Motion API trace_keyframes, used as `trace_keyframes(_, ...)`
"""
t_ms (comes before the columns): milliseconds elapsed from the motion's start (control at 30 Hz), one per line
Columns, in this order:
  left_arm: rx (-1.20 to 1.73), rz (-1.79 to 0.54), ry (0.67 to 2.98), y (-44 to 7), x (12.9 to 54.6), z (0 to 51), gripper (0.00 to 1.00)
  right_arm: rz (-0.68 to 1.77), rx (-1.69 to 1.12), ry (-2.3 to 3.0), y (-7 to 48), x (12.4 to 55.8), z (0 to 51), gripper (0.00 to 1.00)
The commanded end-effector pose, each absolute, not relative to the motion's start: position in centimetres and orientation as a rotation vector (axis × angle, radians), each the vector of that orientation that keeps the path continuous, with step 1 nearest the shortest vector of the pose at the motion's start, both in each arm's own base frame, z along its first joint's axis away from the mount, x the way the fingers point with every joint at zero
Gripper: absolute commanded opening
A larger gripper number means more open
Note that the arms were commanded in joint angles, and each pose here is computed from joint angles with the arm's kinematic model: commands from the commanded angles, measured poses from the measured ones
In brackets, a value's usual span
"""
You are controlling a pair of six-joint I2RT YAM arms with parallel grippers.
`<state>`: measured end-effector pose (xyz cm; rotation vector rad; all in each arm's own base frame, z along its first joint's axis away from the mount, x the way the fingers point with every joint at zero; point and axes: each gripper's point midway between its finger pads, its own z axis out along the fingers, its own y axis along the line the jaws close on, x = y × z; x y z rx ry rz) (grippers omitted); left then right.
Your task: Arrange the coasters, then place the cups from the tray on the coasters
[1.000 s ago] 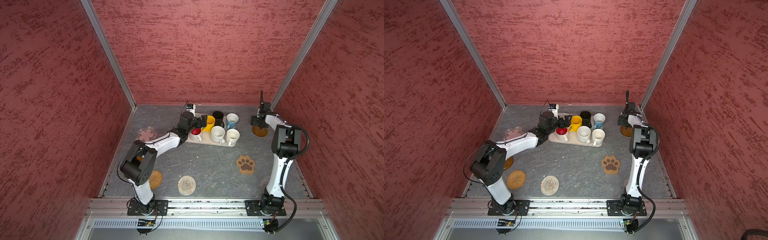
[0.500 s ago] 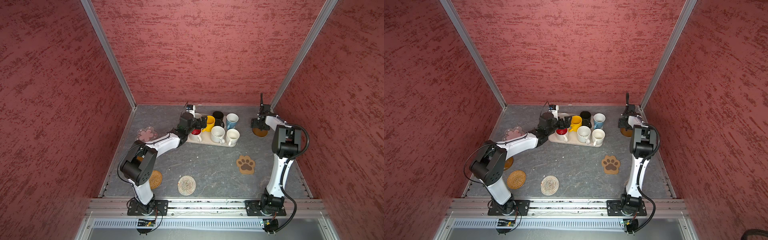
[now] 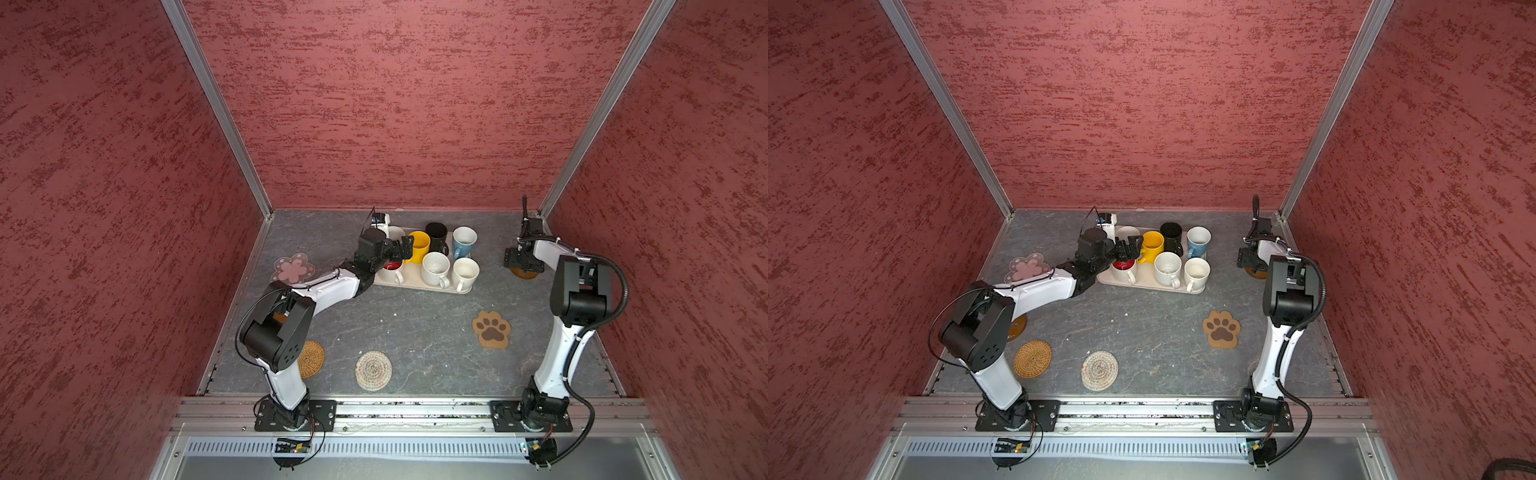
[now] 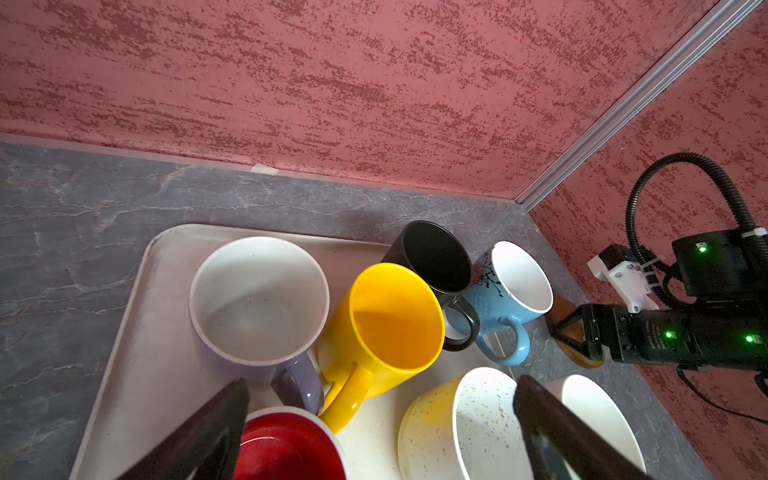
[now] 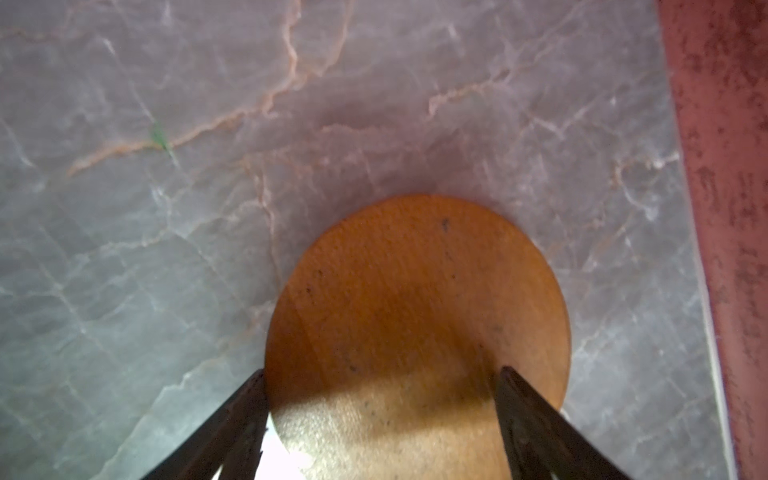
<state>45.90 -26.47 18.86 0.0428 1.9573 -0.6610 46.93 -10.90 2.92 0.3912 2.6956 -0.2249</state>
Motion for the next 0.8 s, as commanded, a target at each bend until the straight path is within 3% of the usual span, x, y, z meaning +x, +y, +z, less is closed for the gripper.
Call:
trace_keyframes(0, 0.033, -0.695, 1.918, -26.2, 45.8, 20.3, 1.00, -0.248, 0.438, 2.677, -11.4, 45.8, 3.7, 0.84)
trace_keyframes(200, 0.023, -0.698, 1.906, -25.8, 45.5, 20.6, 1.00, -0.196, 0.460, 2.640, -10.8, 45.4, 5.4, 0.85)
trace_keyframes(400, 0.020, -0.696, 1.910, -25.6, 45.8, 20.4, 1.00, -0.160, 0.463, 2.600, -10.8, 47.1, 7.6, 0.95)
trace_keyframes(767, 0.025, -0.693, 1.955, -26.0, 46.7, 18.8, 1.00, -0.103, 0.426, 2.601, -11.8, 52.3, 7.1, 0.89)
